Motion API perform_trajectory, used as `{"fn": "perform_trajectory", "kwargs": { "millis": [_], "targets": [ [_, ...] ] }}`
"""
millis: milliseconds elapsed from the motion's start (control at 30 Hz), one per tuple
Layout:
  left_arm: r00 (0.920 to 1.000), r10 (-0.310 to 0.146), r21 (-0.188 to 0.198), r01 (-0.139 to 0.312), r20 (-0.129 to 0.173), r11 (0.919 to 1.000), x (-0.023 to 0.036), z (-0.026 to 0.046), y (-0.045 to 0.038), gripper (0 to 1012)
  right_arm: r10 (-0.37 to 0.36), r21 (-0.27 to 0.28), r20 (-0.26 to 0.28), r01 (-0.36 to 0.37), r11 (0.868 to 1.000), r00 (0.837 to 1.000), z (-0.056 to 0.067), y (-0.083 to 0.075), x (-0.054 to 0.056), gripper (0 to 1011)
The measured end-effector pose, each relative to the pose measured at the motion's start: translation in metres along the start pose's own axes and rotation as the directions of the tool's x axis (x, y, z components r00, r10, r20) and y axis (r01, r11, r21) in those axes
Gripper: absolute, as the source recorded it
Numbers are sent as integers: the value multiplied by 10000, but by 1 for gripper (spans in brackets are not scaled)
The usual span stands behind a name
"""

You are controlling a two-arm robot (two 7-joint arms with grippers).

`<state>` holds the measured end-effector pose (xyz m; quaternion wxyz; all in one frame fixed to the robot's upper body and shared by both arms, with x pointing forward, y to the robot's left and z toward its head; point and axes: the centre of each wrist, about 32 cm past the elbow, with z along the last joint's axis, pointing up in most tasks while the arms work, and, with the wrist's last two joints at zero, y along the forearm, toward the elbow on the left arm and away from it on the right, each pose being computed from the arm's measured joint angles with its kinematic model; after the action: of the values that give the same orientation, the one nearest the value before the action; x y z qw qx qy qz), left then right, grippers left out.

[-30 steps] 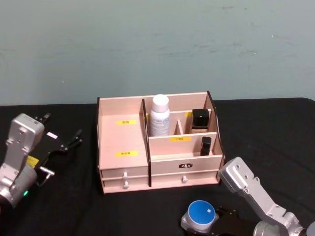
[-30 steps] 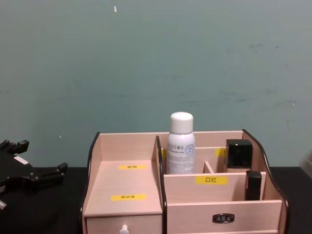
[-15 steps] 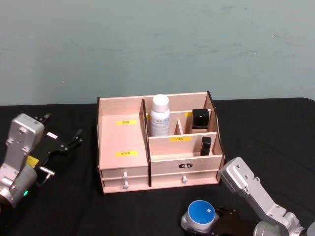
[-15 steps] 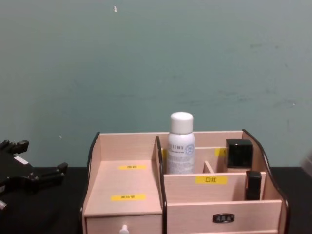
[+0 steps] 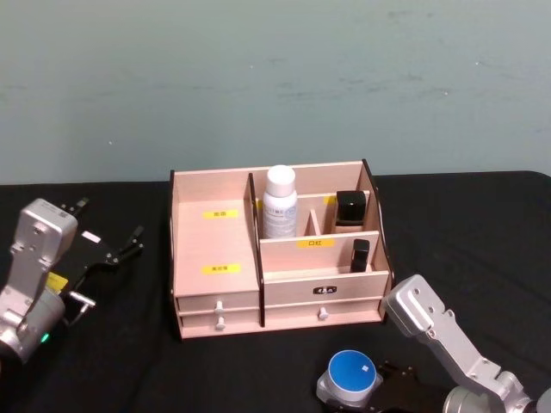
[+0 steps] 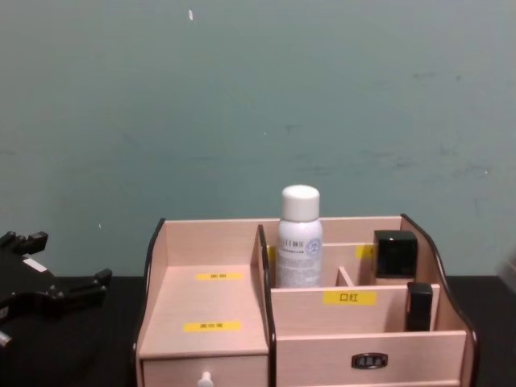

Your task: Pick up the facial cleanser and watermelon frost from the table and place them into the tiered storage box.

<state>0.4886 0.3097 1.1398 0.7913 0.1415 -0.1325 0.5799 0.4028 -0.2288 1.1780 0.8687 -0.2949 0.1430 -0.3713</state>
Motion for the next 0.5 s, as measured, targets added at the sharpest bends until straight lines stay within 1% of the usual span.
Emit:
{"fn": "perform_trajectory", "kwargs": {
  "millis": [500],
  "targets": [
    [10000, 0, 0, 0, -1, 10000, 0, 0, 0, 1010, 0, 0, 1, 0, 10000, 10000, 0, 0, 0, 817]
  ]
}}
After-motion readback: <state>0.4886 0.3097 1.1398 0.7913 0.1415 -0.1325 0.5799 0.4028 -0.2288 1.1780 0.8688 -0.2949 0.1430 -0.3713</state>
